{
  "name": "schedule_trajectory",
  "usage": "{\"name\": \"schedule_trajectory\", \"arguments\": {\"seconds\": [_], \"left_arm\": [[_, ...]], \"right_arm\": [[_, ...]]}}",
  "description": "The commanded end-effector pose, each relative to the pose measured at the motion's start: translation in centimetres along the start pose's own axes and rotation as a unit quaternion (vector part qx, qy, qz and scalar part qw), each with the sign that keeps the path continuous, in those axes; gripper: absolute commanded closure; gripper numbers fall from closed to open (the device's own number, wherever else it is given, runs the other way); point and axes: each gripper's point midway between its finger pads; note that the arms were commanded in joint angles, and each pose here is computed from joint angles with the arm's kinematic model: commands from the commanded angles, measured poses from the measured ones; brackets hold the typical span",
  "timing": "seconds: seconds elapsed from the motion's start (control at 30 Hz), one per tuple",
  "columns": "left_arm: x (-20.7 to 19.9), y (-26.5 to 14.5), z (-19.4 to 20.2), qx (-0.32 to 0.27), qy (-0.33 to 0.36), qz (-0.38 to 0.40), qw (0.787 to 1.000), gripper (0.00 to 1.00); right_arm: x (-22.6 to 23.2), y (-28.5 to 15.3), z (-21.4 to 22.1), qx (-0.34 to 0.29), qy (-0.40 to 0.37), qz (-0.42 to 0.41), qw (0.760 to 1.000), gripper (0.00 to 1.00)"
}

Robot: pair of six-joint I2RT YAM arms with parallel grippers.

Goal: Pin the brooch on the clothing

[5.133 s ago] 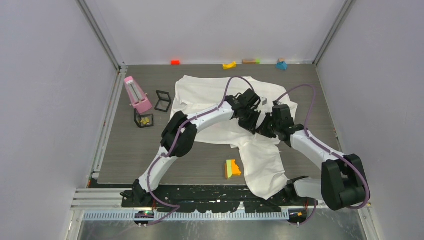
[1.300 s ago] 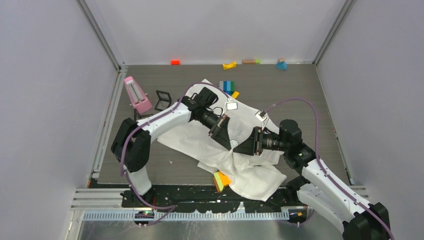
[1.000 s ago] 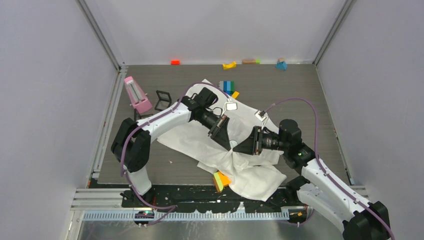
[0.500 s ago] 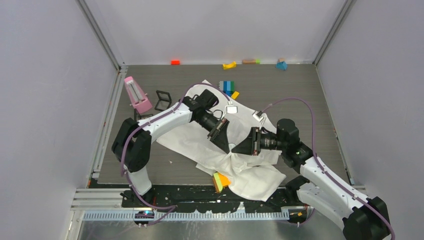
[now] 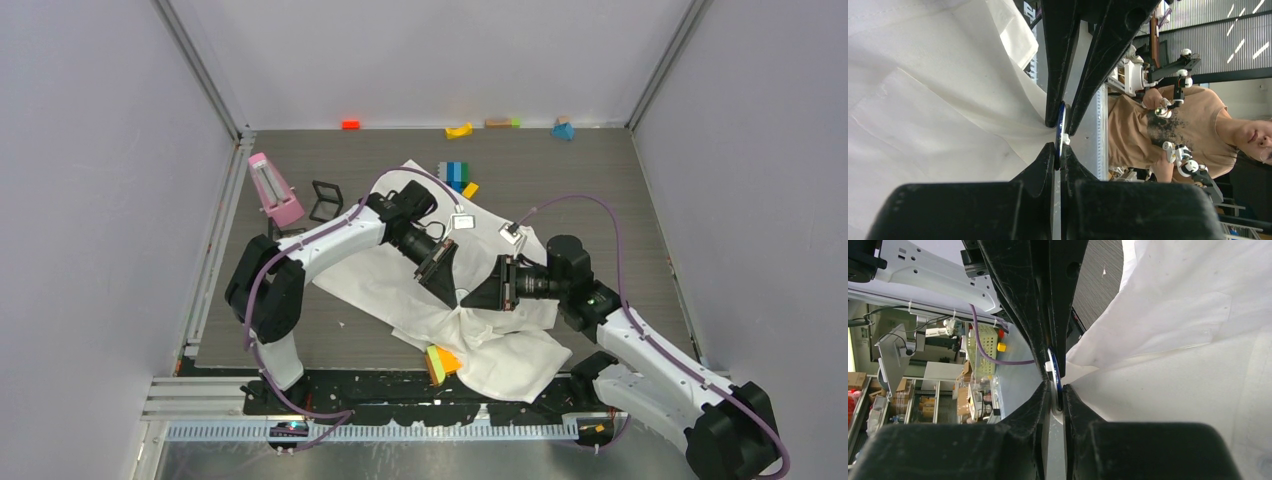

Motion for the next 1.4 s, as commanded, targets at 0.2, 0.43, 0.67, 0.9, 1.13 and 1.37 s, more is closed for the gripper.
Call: {"name": "schedule_trajectory", "arguments": {"seconds": [0.2,0.43,0.67,0.9,1.13,1.37], "left_arm": [[-3.1,0.6,-0.9,-0.001,0.025,0.054,0.998,1.0],[-3.0,0.6,-0.8,0.0,0.026,0.05,0.998,1.0],[-2.6,0.6,-0.8,0.002,0.026,0.038,0.999,1.0],[-2.6,0.5,-0.7,0.003,0.029,0.033,0.999,1.0],[-2.4,0.5,-0.7,0.005,0.029,0.027,0.999,1.0],[-1.5,0.4,-0.6,0.008,0.02,0.005,1.0,1.0]], "right_arm": [[-1.3,0.8,-2.5,-0.041,-0.014,0.049,0.998,0.86],[-2.0,0.9,-2.6,-0.045,-0.008,0.066,0.997,0.88],[-2.9,0.1,-3.3,-0.081,-0.015,0.099,0.992,0.89],[-3.9,-0.5,-3.4,-0.094,-0.015,0.132,0.987,0.89],[-4.1,-0.8,-3.6,-0.104,-0.017,0.142,0.984,0.9],[-3.7,-1.0,-3.7,-0.108,-0.025,0.138,0.984,0.9]]}}
Point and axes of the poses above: each gripper's point midway between its finger pads, its own y axis out along the fingers, its own x axis along the line the jaws close on, z = x × y, and after that the axes turned 6 degrees about y, right-handed
